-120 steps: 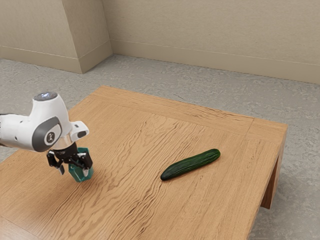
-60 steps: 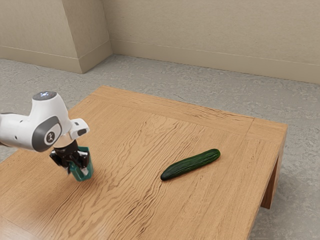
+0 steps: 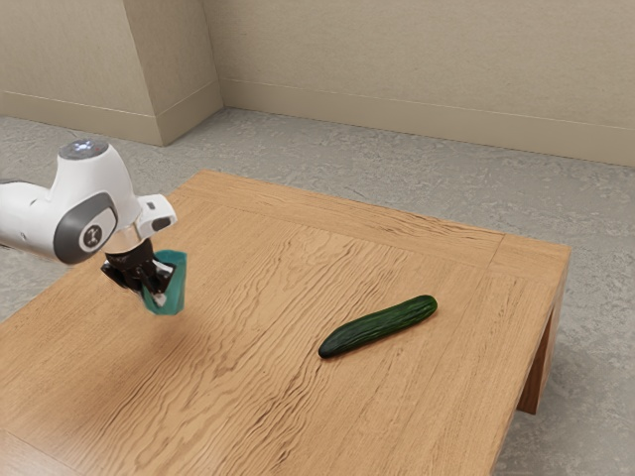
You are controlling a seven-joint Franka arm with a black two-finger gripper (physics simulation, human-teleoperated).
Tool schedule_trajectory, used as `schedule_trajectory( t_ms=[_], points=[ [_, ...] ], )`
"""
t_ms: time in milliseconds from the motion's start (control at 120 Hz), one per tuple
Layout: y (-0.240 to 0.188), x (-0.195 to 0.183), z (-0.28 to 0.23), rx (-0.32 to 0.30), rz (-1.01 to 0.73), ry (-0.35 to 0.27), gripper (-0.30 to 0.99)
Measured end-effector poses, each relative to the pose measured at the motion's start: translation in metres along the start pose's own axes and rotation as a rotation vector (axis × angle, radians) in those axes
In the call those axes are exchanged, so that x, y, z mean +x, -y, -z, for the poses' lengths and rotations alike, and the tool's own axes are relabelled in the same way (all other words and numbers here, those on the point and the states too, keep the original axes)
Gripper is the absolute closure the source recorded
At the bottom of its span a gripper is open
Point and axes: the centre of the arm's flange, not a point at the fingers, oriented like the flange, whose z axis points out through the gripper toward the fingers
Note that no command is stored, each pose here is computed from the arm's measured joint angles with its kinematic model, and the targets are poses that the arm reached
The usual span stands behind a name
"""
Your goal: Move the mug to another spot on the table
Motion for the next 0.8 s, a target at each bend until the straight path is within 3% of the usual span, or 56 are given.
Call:
schedule_trajectory(
  t_ms=[133,442,592,800],
  points=[
    [-0.012,0.007,0.0,0.014,-0.017,-0.028,0.76],
    [-0.105,0.013,-0.026,-0.016,-0.103,-0.07,0.77],
    [-0.117,0.013,-0.047,-0.031,-0.081,-0.08,0.77],
    [-0.129,0.02,-0.075,-0.041,-0.075,-0.14,0.77]
  ],
)
